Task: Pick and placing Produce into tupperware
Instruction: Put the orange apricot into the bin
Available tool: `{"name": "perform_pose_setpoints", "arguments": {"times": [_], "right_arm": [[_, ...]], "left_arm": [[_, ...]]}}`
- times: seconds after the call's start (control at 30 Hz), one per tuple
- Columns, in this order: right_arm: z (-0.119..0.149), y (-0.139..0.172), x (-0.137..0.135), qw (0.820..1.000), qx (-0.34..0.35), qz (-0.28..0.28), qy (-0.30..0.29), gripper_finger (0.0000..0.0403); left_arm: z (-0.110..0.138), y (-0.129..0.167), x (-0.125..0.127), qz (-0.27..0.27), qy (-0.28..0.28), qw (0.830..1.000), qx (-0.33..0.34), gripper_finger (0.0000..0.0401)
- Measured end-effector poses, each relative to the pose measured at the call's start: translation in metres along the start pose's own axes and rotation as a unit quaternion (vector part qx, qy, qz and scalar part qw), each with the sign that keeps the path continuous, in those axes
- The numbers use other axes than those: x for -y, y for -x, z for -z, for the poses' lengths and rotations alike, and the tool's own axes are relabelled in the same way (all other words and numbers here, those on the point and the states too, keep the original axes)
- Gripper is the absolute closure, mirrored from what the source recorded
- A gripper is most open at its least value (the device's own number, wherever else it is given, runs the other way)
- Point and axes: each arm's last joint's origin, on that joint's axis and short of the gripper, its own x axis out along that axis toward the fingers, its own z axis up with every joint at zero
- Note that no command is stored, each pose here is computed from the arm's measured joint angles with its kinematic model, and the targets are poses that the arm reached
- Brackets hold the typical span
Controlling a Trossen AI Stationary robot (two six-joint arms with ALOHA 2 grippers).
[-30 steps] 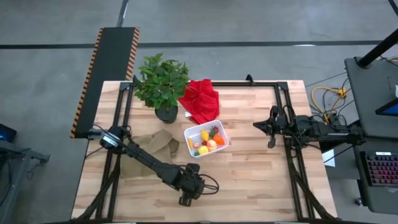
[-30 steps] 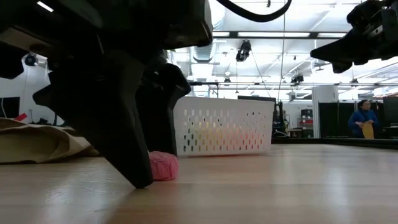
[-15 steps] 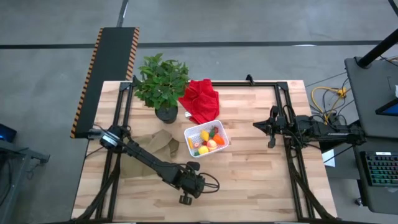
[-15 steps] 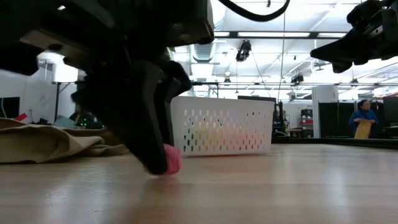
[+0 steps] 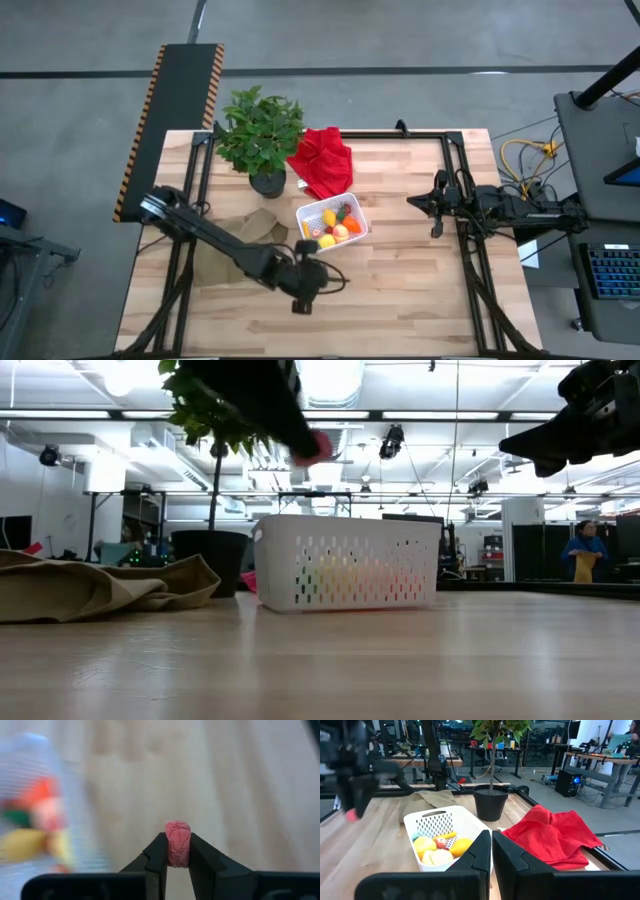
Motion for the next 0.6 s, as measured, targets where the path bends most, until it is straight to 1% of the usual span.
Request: {"name": "perform_pose_setpoints", "arguments": {"times": [0.13,0.27,0.43,0.53,0.6], "right_arm": [[-0.001,0.0,0.0,1.0,0.002,0.0,0.0,0.0394],[-0.003,0.001,0.0,1.0,0.005,0.0,-0.001,0.0394],[-0.006,0.002,0.0,1.0,0.008,0.0,-0.002,0.0394],[-0.006,0.002,0.0,1.0,0.008,0.0,-0.002,0.0394],[-0.006,0.002,0.0,1.0,0.008,0.0,-0.001,0.0394]], "left_arm": [[-0.009,0.012,-0.023,-0.097,0.022,0.994,0.037,0.0363],[-0.013,0.011,-0.048,-0.169,0.062,0.982,0.051,0.0363],[-0.012,-0.002,-0.08,-0.204,0.156,0.966,0.046,0.0363],[-0.007,-0.008,-0.093,-0.218,0.198,0.955,0.025,0.0363],[-0.005,-0.01,-0.097,-0.215,0.21,0.954,0.012,0.0363]]}}
